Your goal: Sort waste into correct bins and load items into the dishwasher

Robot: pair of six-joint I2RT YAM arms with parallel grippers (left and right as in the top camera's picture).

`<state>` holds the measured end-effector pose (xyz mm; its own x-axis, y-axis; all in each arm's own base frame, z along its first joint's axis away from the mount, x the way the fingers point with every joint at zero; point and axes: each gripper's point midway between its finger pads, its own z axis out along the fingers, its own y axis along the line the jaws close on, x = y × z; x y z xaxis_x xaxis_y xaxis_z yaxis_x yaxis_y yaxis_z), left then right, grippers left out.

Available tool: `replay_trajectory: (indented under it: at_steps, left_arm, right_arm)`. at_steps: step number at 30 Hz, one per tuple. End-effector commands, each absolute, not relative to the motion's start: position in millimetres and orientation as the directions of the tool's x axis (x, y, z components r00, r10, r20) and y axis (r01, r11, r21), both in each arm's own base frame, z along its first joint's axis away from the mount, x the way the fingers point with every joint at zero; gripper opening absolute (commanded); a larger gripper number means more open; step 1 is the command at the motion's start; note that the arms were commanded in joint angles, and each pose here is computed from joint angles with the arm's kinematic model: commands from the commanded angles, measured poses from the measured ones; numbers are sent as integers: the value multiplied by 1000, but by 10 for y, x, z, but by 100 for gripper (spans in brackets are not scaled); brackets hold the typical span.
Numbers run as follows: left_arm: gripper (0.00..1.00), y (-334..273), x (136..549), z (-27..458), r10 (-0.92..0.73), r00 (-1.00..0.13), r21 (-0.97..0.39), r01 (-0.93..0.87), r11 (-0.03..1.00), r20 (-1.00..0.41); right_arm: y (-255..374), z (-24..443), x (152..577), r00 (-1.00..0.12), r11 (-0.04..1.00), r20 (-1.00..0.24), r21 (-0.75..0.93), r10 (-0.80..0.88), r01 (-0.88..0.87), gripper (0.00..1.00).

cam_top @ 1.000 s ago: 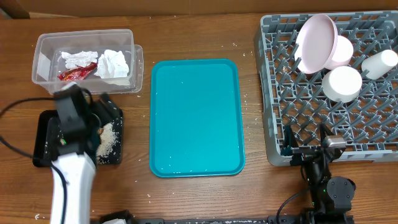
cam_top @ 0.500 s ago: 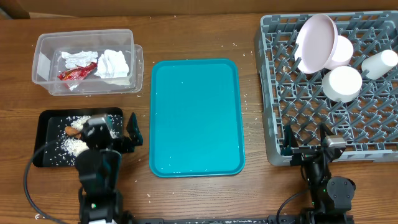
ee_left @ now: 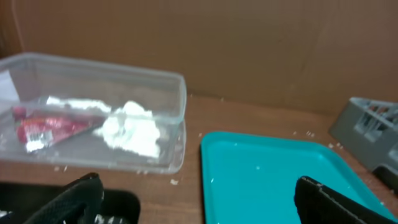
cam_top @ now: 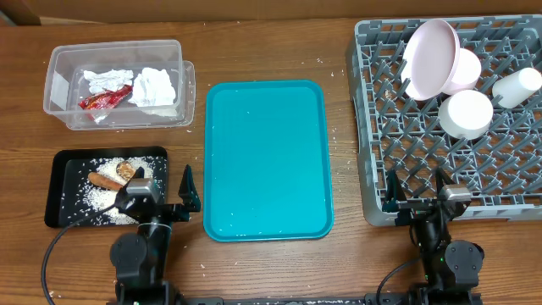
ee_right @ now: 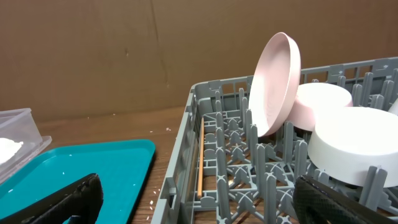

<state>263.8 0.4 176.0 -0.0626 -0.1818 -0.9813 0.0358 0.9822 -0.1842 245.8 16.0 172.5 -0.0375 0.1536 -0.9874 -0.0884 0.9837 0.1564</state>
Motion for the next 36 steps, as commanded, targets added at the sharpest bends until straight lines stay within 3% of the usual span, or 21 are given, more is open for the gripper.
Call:
replay_trajectory:
  at_steps: [1, 11, 20, 36]
  left_arm:
    - [100, 9, 2588, 1788, -153, -11, -153, 35, 988, -988]
    - [100, 81, 2460, 1565, -158, -72, -157, -22, 987, -985]
    - [100, 90, 2459, 1567, -79, -72, -77, -22, 997, -994]
    - [100, 94, 2459, 1568, -80, -71, -79, -24, 997, -994]
  right_arm:
    - [137, 1711, 2459, -30, 985, -988, 152, 150, -78, 100]
    - [137, 1711, 2459, -30, 985, -988, 152, 150, -78, 100]
    - [137, 1711, 2459, -30, 985, -988, 152, 150, -78, 100]
    - [137, 1711, 2459, -30, 985, -988, 152, 150, -78, 100]
